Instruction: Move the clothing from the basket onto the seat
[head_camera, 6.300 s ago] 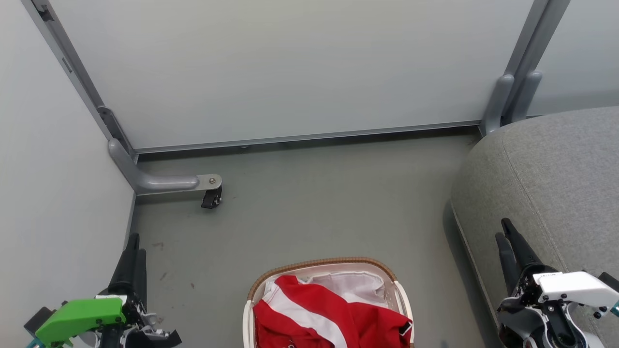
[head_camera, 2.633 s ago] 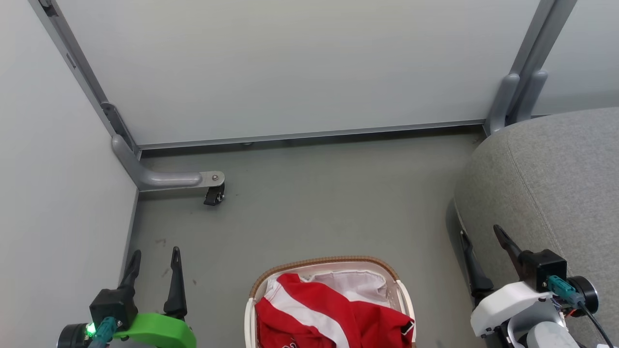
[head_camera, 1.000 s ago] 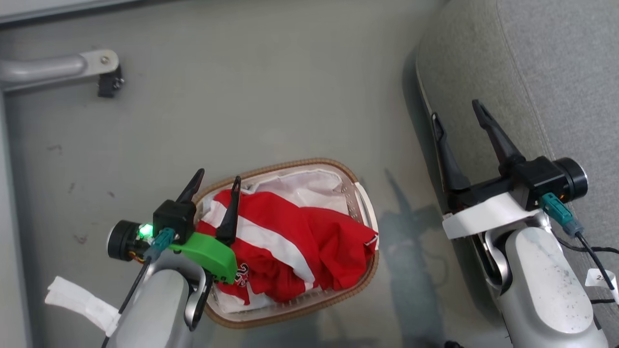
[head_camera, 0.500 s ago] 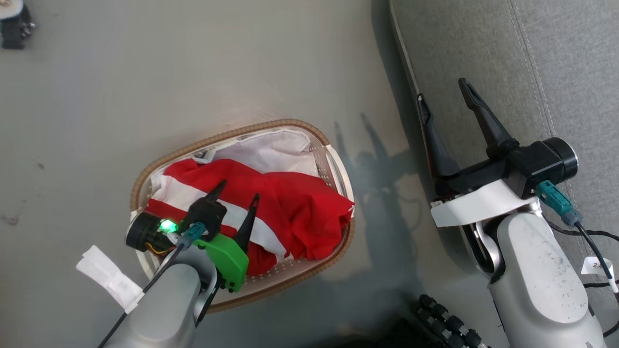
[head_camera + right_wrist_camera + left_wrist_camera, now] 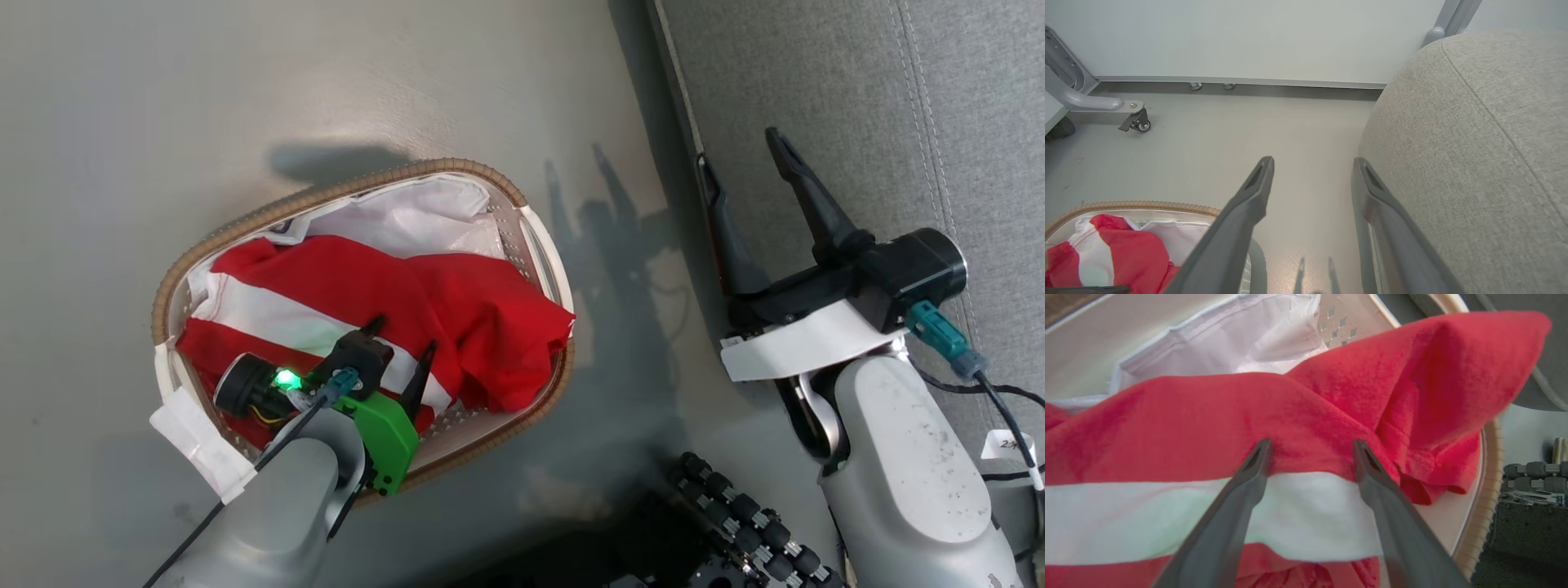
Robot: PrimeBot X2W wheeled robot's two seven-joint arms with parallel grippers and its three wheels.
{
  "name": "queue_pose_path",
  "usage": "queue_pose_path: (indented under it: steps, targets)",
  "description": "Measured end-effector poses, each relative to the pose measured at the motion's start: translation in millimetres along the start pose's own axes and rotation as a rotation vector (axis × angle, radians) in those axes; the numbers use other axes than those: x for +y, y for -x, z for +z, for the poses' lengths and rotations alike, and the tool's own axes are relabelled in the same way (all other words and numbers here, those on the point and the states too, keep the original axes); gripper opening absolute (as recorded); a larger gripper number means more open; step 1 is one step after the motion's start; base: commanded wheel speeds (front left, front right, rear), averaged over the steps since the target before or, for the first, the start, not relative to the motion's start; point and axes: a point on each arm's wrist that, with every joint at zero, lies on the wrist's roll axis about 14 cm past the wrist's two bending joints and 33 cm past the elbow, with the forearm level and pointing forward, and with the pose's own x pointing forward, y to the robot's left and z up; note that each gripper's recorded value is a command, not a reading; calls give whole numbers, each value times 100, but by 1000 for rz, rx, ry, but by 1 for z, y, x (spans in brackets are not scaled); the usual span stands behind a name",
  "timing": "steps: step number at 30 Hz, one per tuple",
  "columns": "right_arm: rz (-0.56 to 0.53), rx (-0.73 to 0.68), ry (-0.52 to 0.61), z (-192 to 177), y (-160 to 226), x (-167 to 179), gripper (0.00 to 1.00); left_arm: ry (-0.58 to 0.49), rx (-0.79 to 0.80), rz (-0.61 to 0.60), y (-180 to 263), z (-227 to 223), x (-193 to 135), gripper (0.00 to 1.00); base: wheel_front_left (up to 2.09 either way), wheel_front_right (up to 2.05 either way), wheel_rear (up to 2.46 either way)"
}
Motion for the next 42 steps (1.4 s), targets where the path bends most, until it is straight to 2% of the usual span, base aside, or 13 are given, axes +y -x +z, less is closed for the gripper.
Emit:
queue_pose_path:
  steps: [3, 12, 13, 14, 15, 23, 28, 42]
  targets:
    - [-6, -4, 1, 0, -2, -3, 100, 12, 32, -7, -5, -10, 0, 100, 0, 0, 0]
    - [-9, 4, 6, -4, -3, -4, 100, -45, 169, 3, -3, -44, 14, 100, 0, 0, 0]
    - [-9, 3, 6, -4, -4, -4, 100, -48, 176, 4, -3, -46, 14, 95, 0, 0, 0]
    - [-8, 1, 5, -3, -4, -4, 100, -57, 188, 5, -2, -47, 15, 45, 0, 0, 0]
    - [-6, 0, 5, -2, -4, -4, 100, -61, 192, 6, -2, -47, 14, 0, 0, 0, 0]
    - [-3, -26, 2, 9, -3, -2, 100, -56, 194, 32, 4, -39, 15, 0, 0, 0, 0]
    - [-5, -64, 2, 26, 0, -2, 100, -67, 110, 34, 7, -9, 10, 0, 0, 0, 0]
    - [9, -162, 10, 73, 26, 7, 100, -27, -121, 116, 58, 56, -11, 0, 0, 0, 0]
